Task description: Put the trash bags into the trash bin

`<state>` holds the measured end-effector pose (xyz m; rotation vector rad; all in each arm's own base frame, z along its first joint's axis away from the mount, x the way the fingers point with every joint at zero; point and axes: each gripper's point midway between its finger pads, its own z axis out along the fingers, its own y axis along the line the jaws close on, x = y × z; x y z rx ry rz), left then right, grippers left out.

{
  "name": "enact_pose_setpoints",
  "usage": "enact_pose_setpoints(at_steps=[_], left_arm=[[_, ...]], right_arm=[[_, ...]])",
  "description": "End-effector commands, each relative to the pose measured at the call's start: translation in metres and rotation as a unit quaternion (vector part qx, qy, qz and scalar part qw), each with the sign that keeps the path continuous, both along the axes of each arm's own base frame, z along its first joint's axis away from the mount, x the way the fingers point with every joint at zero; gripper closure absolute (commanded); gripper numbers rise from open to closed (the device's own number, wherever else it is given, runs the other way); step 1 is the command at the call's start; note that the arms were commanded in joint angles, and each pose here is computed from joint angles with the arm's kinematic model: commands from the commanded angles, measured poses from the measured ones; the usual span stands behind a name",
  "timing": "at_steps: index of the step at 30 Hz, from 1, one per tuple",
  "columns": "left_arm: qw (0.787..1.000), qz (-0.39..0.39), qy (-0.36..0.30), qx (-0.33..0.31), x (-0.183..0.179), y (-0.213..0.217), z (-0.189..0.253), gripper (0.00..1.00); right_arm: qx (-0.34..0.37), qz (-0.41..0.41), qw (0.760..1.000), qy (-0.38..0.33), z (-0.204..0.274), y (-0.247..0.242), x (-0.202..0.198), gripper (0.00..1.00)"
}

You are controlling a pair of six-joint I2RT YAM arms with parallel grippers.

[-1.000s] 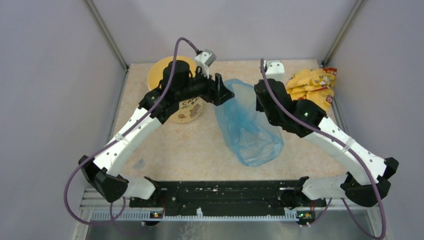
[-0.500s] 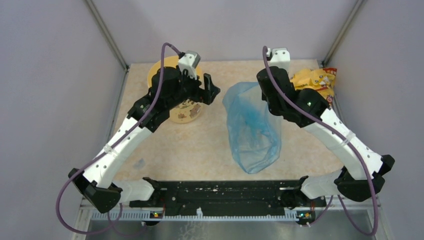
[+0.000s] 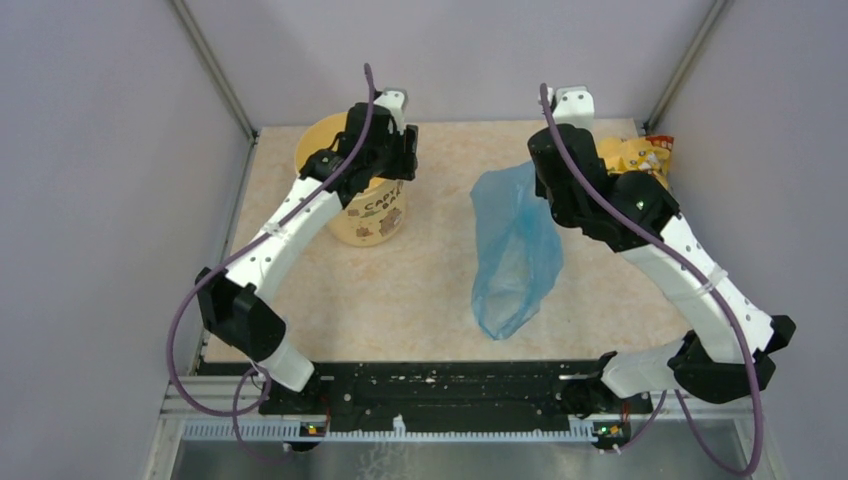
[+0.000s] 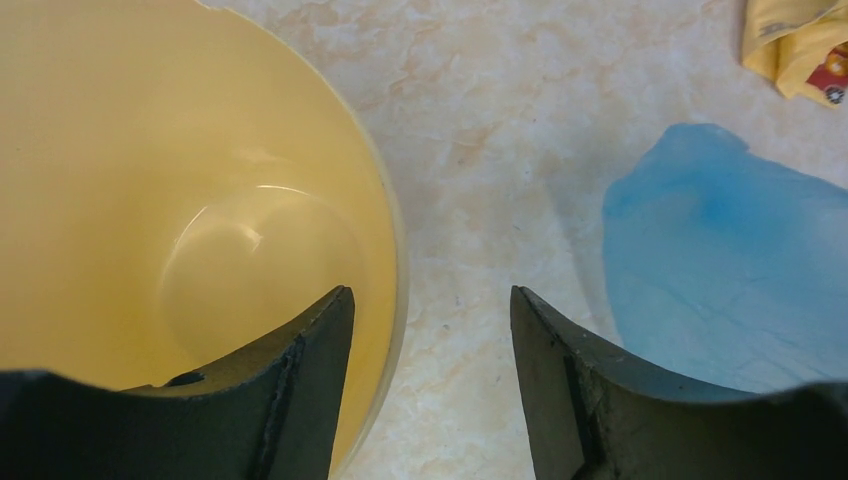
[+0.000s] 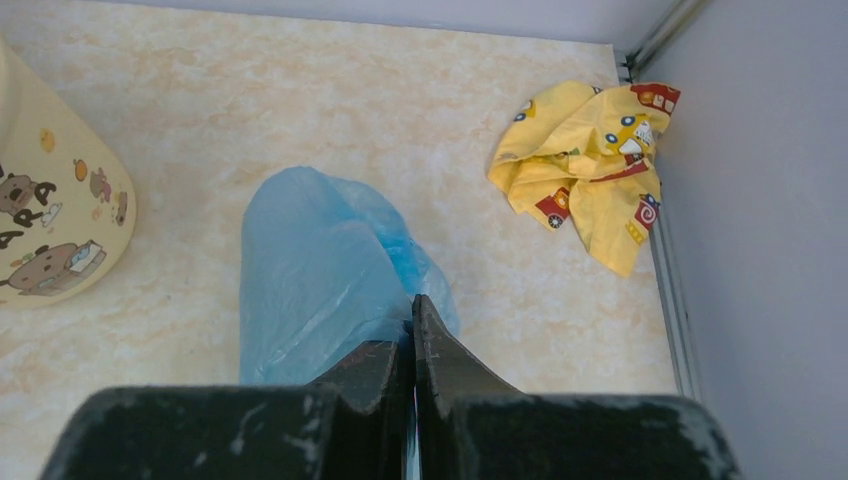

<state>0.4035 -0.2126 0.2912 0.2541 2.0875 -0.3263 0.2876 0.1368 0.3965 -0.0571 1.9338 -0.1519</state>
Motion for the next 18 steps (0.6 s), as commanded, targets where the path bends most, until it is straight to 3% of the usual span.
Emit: enact_pose_setpoints(at_steps=[1, 7, 18], left_arm=[[0.999, 0.020, -0.012, 0.029, 0.014, 0.009, 0.009, 0.37], [0.999, 0.011, 0.009, 0.044, 0.016, 0.005, -0.011, 0.52], [0.997, -0.059, 0.025, 0.043, 0.001, -0.024, -0.021, 0.92]], right_arm=[[0.009, -0.002, 1.000, -0.019, 0.023, -0.015, -0.008, 1.00], [0.015, -0.002, 0.999, -0.031, 0.034, -0.021, -0.013, 1.00], [0.022, -0.011, 0.999, -0.048, 0.053, -0.029, -0.015, 1.00]])
